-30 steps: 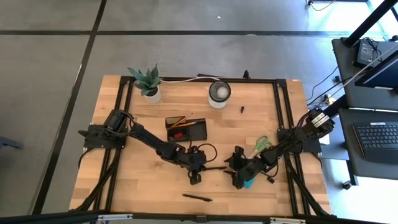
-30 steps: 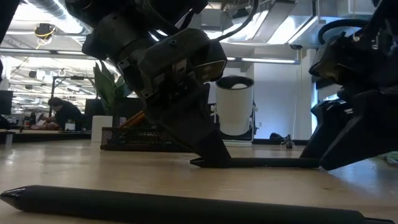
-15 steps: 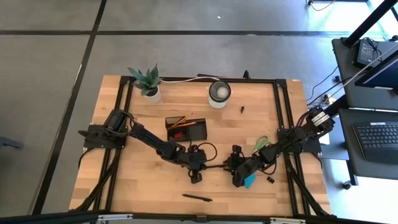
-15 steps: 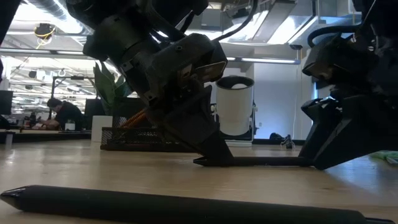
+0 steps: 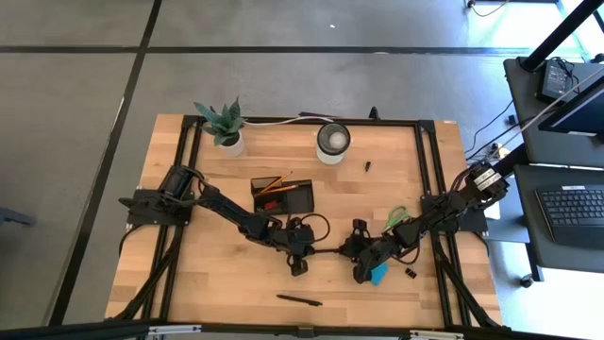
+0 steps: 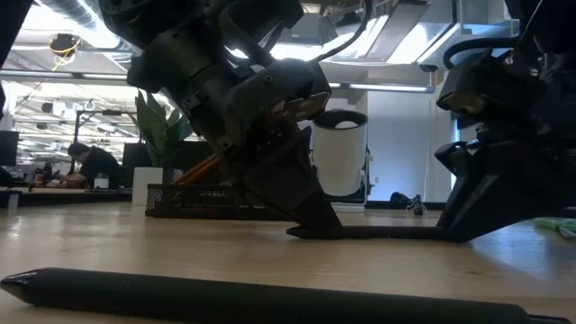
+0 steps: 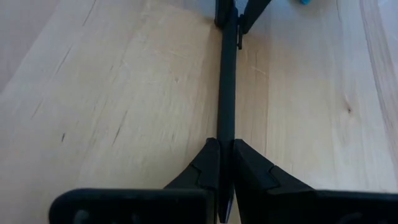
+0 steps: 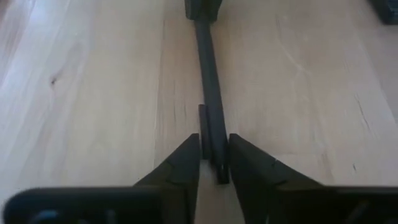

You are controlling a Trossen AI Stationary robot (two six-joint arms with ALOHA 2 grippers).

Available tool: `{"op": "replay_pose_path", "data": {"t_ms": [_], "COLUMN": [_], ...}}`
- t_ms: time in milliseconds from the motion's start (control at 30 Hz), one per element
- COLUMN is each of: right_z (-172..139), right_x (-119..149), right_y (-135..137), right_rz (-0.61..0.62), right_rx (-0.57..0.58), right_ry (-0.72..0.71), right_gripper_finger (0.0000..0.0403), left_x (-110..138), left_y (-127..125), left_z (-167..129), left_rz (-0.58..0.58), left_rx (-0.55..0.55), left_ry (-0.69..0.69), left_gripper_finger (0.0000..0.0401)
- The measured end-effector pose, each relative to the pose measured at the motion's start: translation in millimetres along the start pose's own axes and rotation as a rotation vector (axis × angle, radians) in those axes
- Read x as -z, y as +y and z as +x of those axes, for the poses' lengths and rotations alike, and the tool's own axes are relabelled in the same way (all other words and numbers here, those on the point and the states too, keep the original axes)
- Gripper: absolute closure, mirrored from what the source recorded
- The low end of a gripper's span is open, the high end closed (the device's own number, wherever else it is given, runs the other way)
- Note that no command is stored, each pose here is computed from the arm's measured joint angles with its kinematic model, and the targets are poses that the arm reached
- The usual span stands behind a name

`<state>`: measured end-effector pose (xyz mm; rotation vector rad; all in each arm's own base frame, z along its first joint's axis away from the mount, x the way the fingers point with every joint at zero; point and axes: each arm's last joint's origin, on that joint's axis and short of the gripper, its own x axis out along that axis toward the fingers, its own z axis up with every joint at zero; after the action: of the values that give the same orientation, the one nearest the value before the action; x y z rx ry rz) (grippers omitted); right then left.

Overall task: Pick and place office supplies into organizer
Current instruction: Put the top right black pen in the desk organizer

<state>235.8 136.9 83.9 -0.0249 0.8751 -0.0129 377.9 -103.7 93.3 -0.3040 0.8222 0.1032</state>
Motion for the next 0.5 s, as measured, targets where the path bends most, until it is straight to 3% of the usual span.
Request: {"op": "replay_pose_path", "data": {"t_ms": [133,500], "right_z": [0,0], "right_x": [0,0], "right_y": [0,0], "right_rz": [-0.009,0.006], "right_rx": [0.002,0.004], "right_ry": [0.001,0.001], "right_gripper_finger": [0.0353,0.0354], "left_x": [0,-11], "left_y": [0,-2], "left_z": [0,-15], "left_rz": [0.003,0.127], "left_rx": [-0.004,0.007], "left_ry": [-0.003,-0.04], "left_gripper_finger": [0.0382,0.0321]}}
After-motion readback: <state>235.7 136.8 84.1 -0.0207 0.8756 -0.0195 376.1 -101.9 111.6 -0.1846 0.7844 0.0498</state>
